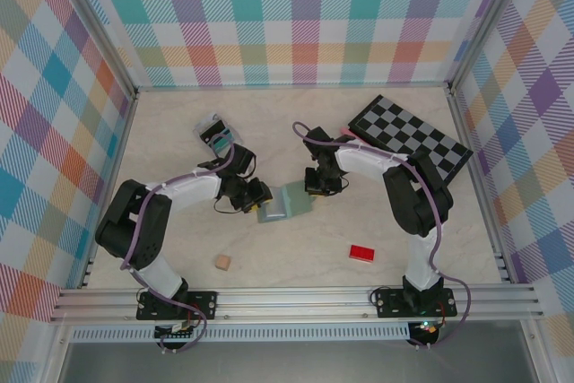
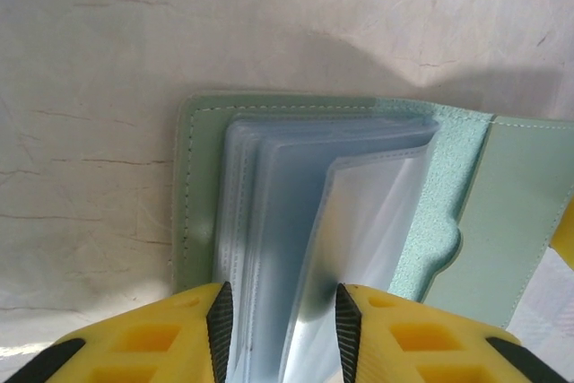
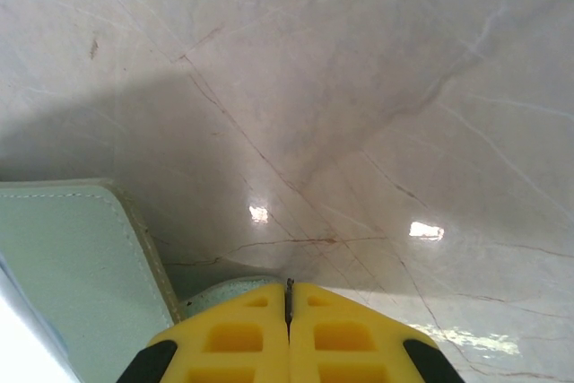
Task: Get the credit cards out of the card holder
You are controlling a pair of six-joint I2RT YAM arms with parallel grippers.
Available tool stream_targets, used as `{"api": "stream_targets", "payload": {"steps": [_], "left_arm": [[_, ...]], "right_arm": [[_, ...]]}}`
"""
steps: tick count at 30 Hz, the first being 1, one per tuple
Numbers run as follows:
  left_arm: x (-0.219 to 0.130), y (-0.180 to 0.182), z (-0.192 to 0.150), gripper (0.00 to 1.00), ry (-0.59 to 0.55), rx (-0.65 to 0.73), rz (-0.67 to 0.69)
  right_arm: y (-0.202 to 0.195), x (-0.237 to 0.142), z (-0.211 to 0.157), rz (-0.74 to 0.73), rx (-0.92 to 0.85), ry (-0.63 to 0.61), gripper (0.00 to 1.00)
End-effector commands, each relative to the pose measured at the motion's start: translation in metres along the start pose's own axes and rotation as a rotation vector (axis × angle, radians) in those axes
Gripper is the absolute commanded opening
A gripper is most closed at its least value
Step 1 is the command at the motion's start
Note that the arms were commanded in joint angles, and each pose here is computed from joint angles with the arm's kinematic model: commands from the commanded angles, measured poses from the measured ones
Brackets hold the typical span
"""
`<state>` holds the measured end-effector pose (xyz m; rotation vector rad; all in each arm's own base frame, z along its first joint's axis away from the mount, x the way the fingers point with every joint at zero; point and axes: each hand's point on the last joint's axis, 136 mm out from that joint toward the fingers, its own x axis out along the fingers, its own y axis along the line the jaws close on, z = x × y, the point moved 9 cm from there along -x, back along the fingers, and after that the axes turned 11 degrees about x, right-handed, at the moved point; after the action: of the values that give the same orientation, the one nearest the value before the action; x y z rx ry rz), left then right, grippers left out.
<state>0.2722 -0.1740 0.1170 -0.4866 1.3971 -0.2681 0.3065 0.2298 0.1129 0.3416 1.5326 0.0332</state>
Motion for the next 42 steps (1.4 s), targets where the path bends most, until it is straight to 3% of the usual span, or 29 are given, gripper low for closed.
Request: {"api": "stream_targets", "payload": {"steps": [1, 8, 18, 30, 42], "left_arm": [[0.001, -0.011, 0.004, 0.37, 0.008, 0.034, -0.024], [0.010, -0.010, 0.002, 0.38, 0.039, 0.028, -0.001], [0.009, -0.009, 0.003, 0.53, 0.045, 0.037, 0.048], [0.005, -0.039, 0.006, 0.46, 0.046, 0.102, -0.216], [0.005, -0.052, 0.002, 0.48, 0.054, 0.148, -0.276]], "right_arm": [[-0.005, 0.008, -0.001, -0.005, 0.003, 0.037, 0.00], [-0.004, 0.008, -0.002, -0.001, -0.001, 0.043, 0.00], [-0.003, 0.009, -0.002, 0.003, -0.002, 0.050, 0.00], [0.000, 0.012, -0.004, 0.029, -0.009, 0.075, 0.00], [0.001, 0.013, -0.004, 0.034, -0.013, 0.079, 0.00]]}}
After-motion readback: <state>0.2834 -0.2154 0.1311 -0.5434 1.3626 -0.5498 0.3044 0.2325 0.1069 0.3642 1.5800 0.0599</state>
